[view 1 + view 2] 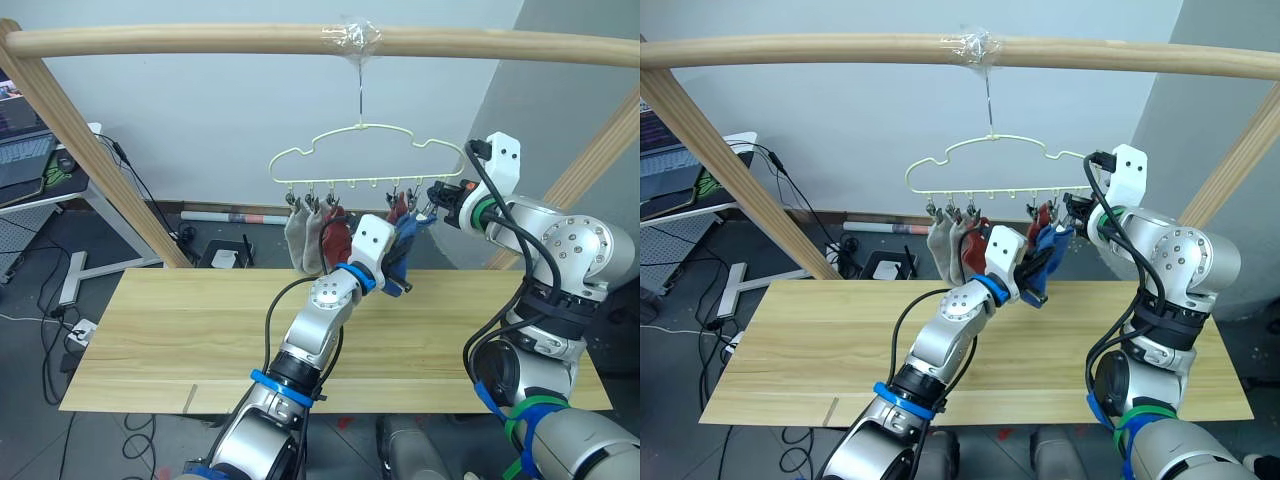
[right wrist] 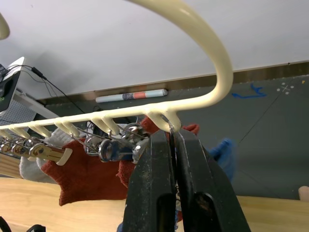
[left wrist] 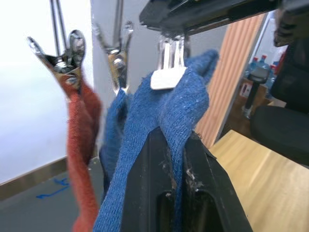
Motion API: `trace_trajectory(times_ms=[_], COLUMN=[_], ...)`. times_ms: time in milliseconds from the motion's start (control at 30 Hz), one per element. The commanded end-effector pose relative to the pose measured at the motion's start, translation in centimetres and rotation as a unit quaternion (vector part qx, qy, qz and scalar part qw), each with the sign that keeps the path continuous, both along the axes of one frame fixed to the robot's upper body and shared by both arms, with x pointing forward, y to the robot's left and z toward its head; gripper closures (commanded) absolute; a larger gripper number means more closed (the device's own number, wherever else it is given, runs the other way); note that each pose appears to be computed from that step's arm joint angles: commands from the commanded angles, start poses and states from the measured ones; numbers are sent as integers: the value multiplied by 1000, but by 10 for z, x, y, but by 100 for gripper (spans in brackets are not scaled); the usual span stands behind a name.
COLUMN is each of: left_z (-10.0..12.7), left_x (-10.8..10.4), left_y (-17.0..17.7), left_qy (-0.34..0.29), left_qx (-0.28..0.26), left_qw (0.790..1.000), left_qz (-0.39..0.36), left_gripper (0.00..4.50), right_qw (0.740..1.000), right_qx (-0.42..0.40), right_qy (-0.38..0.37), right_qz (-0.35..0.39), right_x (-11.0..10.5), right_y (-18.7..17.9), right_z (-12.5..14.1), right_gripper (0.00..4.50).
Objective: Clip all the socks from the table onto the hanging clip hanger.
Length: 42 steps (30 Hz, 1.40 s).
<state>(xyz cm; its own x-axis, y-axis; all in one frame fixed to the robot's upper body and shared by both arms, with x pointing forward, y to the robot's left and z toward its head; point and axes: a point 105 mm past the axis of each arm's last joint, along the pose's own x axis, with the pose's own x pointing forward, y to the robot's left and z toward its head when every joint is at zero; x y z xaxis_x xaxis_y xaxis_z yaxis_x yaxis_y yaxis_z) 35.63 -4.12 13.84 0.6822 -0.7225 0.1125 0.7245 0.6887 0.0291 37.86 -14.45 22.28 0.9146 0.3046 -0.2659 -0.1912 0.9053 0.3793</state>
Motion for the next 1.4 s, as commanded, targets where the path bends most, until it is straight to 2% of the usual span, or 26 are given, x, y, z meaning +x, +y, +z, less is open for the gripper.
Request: trace_trajectory(times_ms=[33,200,233,300,333,567,633,767,800,867,1067,1200,1267,1400], left_z=[20,22,22,23,24,25,23,15,14,13,9,-1,-11,-24], left_x=[-3,-5,-6,-7,-8,-11,-11,-8,-8,-8,-7,-4,-2,-1], left_y=[-10,-14,-15,-16,-17,-22,-22,-24,-25,-26,-29,-18,-1,46], left_qy=[-35,-40,-41,-40,-39,-21,-12,33,42,53,68,75,75,60], left_qx=[-14,-11,-11,-14,-16,-34,-39,-59,-66,-73,-75,-61,-47,-11], left_qw=[999,999,999,999,999,998,998,996,995,993,991,993,995,998], left_qz=[-16,-26,-28,-31,-33,-53,-54,-62,-66,-71,-82,-68,-49,-4], left_gripper=[448,448,450,450,450,450,450,450,407,369,198,73,11,1], right_qw=[1000,999,999,999,999,998,996,987,985,981,976,972,971,962], right_qx=[9,33,38,42,39,35,35,-37,-46,-63,-95,-126,-137,-181], right_qy=[-11,-4,-2,-3,-7,-56,-76,-147,-162,-181,-194,-195,-192,-189], right_qz=[-14,-11,-11,-9,-7,17,25,54,40,27,26,38,45,76], right_x=[-3,-4,-4,-5,-5,-7,-7,-21,-22,-24,-29,-34,-37,-44], right_y=[-5,-1,0,0,0,2,4,4,-2,-8,-11,-12,-13,-17], right_z=[8,8,8,9,11,28,33,44,47,51,43,31,21,0], right_gripper=[450,450,397,341,294,51,1,1,0,0,0,0,0,0])
